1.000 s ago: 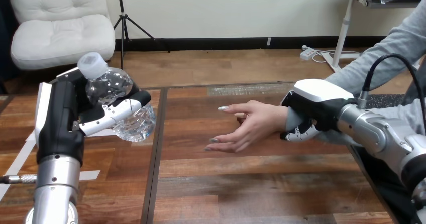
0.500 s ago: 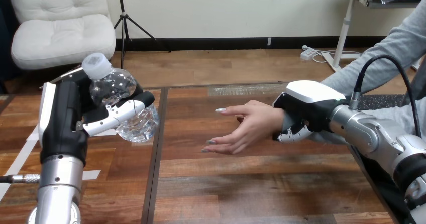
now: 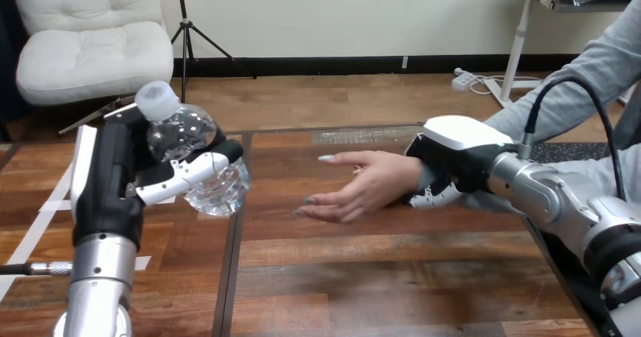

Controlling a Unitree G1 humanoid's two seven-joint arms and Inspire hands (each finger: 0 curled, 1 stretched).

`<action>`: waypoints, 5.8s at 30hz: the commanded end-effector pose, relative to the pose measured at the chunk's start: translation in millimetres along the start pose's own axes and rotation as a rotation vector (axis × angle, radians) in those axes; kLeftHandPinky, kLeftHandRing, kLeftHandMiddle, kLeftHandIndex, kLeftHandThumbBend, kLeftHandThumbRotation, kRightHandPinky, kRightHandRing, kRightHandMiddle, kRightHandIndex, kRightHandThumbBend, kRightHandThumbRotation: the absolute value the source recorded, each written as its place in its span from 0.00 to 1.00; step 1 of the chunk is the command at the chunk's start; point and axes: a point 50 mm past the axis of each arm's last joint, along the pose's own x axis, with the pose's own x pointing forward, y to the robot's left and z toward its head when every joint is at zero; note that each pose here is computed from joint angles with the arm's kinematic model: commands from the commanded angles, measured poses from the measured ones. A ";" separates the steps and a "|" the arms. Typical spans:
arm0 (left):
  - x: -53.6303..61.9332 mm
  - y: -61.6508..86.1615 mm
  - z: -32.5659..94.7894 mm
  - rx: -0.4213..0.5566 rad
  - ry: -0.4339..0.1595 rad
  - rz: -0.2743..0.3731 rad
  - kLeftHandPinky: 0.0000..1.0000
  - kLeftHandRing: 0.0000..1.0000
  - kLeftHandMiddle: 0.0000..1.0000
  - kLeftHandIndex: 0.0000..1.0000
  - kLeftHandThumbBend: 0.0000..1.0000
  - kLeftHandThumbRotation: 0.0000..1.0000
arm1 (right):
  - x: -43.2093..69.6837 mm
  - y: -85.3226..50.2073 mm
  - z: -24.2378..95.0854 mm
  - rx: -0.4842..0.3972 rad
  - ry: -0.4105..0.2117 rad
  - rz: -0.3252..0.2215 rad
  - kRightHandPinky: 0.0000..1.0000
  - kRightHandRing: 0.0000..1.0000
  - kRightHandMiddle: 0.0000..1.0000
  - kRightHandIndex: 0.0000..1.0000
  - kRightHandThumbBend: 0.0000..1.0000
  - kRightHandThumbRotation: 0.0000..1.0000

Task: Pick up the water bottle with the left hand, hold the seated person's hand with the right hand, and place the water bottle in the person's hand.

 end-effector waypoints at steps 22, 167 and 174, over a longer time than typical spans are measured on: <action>15.8 -9.6 29.1 -0.033 -0.143 -0.037 0.26 0.32 0.37 0.38 0.72 0.00 | 14.2 -58.7 32.6 -0.061 -0.084 -0.141 0.28 0.34 0.41 0.42 0.46 0.18; 45.8 -80.6 19.8 -0.107 -0.145 -0.259 0.27 0.33 0.38 0.38 0.72 0.00 | 24.5 -67.1 57.2 -0.033 -0.141 -0.175 0.26 0.31 0.37 0.39 0.44 0.27; 45.8 -81.7 18.8 -0.109 -0.137 -0.260 0.27 0.33 0.37 0.38 0.72 0.00 | 24.6 -68.5 57.5 -0.038 -0.139 -0.177 0.26 0.31 0.37 0.39 0.45 0.28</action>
